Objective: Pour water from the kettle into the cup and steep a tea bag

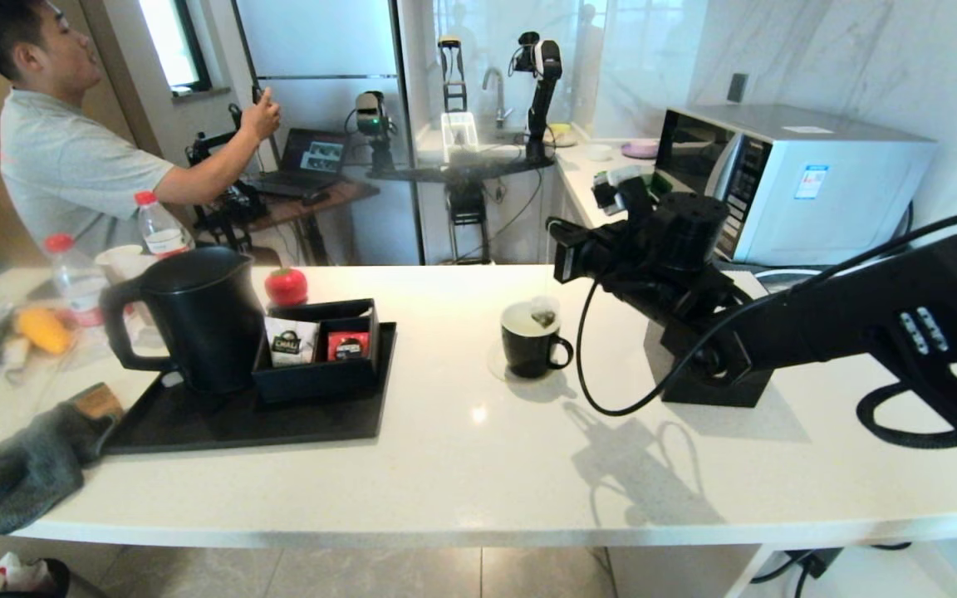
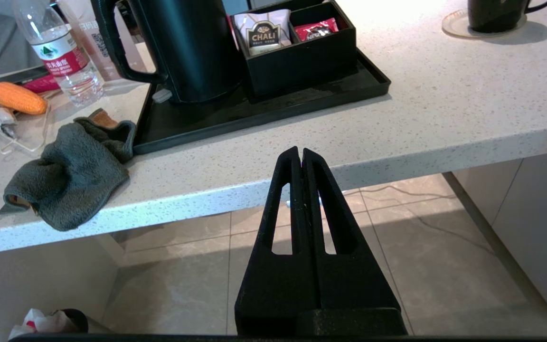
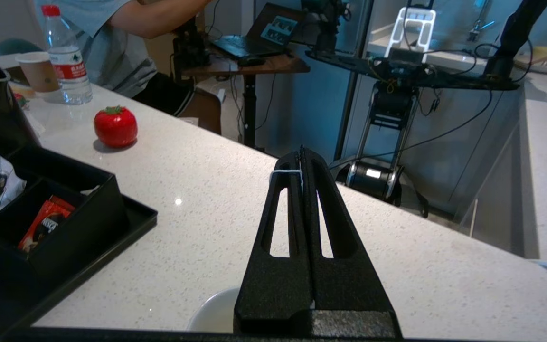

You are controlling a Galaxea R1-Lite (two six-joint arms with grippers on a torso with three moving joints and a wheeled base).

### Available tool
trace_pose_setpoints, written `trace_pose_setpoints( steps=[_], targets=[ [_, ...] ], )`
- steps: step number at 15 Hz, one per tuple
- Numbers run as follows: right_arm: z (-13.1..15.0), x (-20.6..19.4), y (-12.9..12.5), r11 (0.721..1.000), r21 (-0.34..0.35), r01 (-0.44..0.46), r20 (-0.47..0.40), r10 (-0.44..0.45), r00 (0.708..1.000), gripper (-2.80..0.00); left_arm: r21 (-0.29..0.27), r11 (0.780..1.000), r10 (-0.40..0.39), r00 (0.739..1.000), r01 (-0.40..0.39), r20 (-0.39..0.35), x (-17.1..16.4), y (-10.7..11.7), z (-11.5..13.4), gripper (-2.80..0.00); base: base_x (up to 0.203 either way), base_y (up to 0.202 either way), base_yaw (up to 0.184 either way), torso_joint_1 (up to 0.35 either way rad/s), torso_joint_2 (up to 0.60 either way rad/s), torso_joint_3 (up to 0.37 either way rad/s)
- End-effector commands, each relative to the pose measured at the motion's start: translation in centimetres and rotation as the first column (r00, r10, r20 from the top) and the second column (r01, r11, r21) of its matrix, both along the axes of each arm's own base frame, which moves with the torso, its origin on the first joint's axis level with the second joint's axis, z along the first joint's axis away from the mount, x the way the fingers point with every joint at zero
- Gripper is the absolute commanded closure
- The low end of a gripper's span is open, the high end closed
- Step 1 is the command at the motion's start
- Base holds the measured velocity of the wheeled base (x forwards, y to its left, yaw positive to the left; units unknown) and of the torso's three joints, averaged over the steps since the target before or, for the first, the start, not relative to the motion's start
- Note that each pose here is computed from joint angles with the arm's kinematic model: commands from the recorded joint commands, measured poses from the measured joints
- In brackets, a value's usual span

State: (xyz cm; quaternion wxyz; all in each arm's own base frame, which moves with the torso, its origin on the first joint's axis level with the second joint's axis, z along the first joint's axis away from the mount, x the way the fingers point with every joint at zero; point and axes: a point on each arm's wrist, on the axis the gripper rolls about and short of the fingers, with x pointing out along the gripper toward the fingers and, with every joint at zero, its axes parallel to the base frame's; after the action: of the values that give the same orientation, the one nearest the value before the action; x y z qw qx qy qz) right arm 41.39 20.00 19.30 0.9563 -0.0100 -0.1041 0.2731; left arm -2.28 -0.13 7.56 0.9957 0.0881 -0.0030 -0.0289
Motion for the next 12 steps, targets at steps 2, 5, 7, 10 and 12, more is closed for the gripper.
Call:
trace_pose_setpoints(
  steps=[2,5,7,10,12],
  targets=[
    [1.6,-0.7,-0.9,1.000,0.013,0.012,0.030,-0.012,0.999,0.00,0.004,1.000,-0.001,1.000,0.001,0.001,0.0,0.0,0.0,0.00,0.000,0.000,0.000,0.000,0.00,0.000],
    [0.9,-1.3,-1.4,1.000,0.002,0.017,0.010,-0.017,1.000,0.00,0.009,1.000,-0.001,1.000,0.001,0.001,0.0,0.0,0.0,0.00,0.000,0.000,0.000,0.000,0.00,0.000],
    [0.0,-1.7,-1.6,1.000,-0.007,0.018,-0.006,-0.018,1.000,0.00,0.008,1.000,-0.002,1.000,0.002,0.001,0.0,0.0,0.0,0.00,0.000,0.000,0.000,0.000,0.00,0.000],
    [-0.3,-2.1,-1.7,1.000,-0.006,0.015,-0.006,-0.015,1.000,0.00,0.008,1.000,-0.001,1.000,0.001,0.001,0.0,0.0,0.0,0.00,0.000,0.000,0.000,0.000,0.00,0.000],
    [0.0,-2.1,-1.7,1.000,-0.004,0.015,-0.003,-0.015,1.000,0.00,0.005,1.000,0.000,1.000,0.000,0.001,0.0,0.0,0.0,0.00,0.000,0.000,0.000,0.000,0.00,0.000]
  ],
)
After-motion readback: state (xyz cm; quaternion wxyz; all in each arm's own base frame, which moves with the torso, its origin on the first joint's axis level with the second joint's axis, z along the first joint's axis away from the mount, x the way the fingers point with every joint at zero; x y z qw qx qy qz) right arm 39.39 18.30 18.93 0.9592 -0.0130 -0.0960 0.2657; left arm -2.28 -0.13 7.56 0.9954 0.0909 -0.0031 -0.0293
